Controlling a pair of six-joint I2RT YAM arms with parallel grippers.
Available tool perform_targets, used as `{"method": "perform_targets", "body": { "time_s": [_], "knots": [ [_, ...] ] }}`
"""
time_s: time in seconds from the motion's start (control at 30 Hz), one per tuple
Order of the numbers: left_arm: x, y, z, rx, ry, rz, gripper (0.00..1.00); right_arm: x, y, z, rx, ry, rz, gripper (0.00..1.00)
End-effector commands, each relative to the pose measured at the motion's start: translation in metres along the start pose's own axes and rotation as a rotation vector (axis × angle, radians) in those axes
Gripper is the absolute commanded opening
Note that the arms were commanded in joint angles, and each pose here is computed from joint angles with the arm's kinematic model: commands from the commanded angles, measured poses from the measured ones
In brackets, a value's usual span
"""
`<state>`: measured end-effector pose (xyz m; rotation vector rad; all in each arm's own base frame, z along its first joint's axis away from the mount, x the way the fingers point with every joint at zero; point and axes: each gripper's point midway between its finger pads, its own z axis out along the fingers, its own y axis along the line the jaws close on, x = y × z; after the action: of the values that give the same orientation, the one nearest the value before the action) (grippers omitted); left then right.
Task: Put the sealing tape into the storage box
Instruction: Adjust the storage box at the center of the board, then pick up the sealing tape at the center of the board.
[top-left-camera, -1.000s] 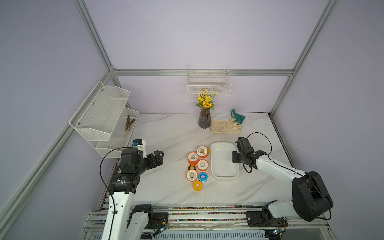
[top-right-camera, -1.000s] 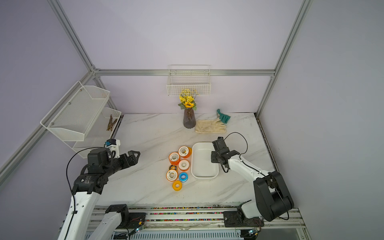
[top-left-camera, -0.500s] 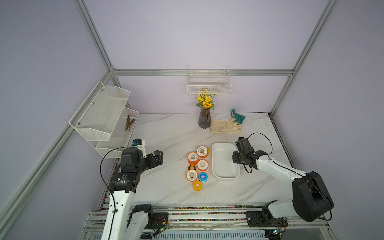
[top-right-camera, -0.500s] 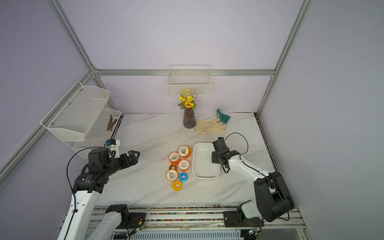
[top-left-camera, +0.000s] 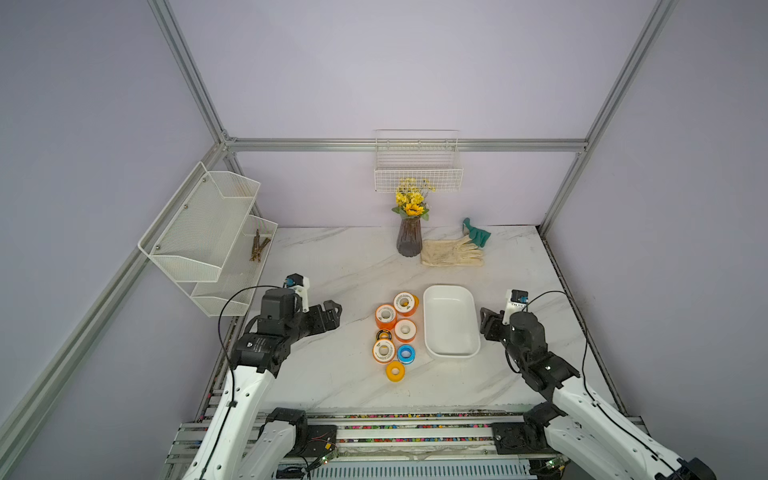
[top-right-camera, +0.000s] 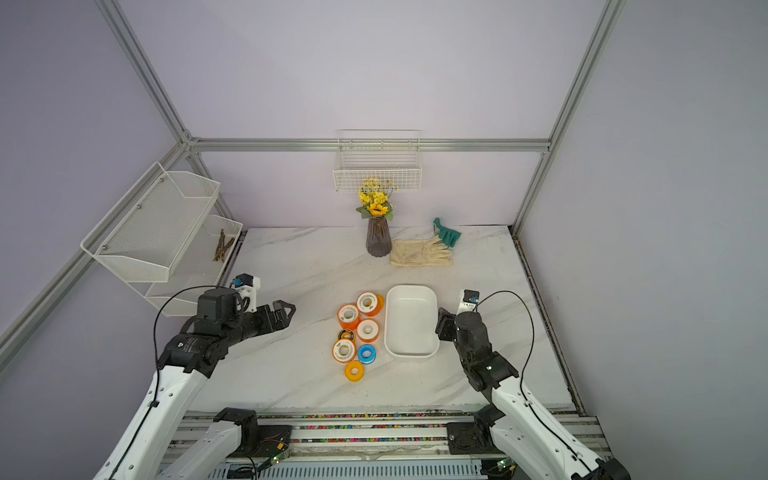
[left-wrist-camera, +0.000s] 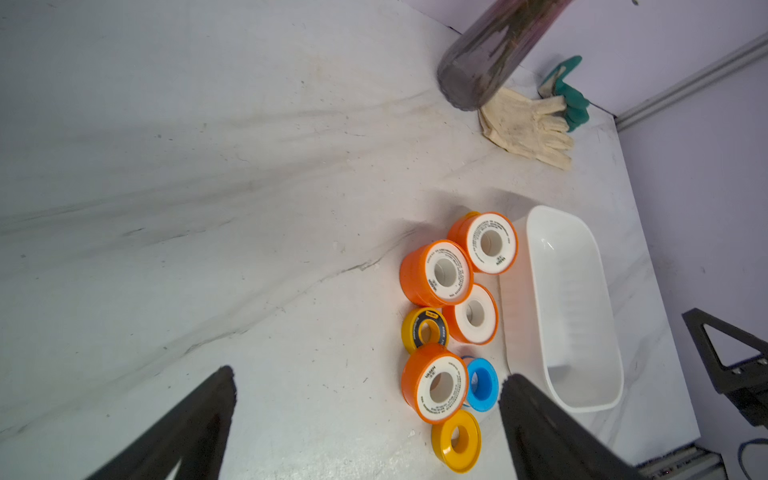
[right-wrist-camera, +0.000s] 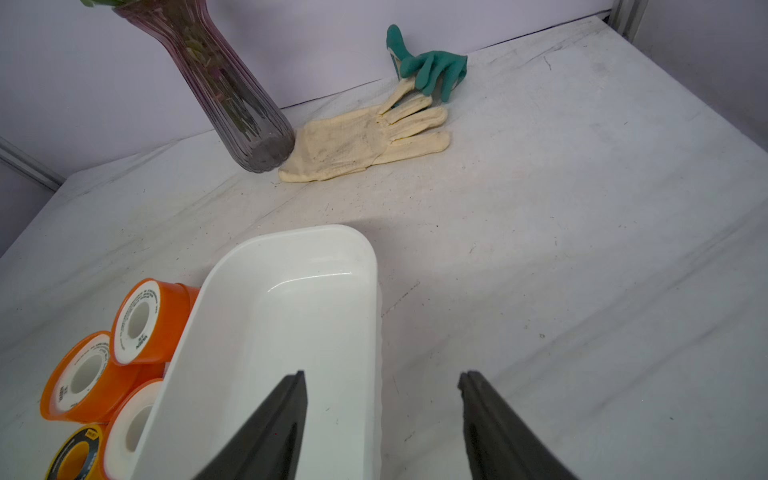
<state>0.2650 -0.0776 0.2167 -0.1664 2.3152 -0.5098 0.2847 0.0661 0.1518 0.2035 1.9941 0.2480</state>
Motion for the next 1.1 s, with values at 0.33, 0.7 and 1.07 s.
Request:
{"method": "perform_targets", "body": {
  "time_s": [0.33,0.7,1.07],
  "knots": [
    [-0.008,-0.110,0.087,0.075,0.088,0.309,0.99,-0.023,0.000,-0.014,-0.040,-0.176,0.062,0.70],
    [0.018,-0.157,0.176,0.109,0.284,0.441,1.00,-0.022,-0.001,-0.012,-0.032,-0.169,0.063,0.74],
    [0.039,-0.150,0.216,0.013,0.355,0.471,1.00,-0.021,0.000,-0.011,-0.031,-0.160,0.060,0.77]
  ]
}}
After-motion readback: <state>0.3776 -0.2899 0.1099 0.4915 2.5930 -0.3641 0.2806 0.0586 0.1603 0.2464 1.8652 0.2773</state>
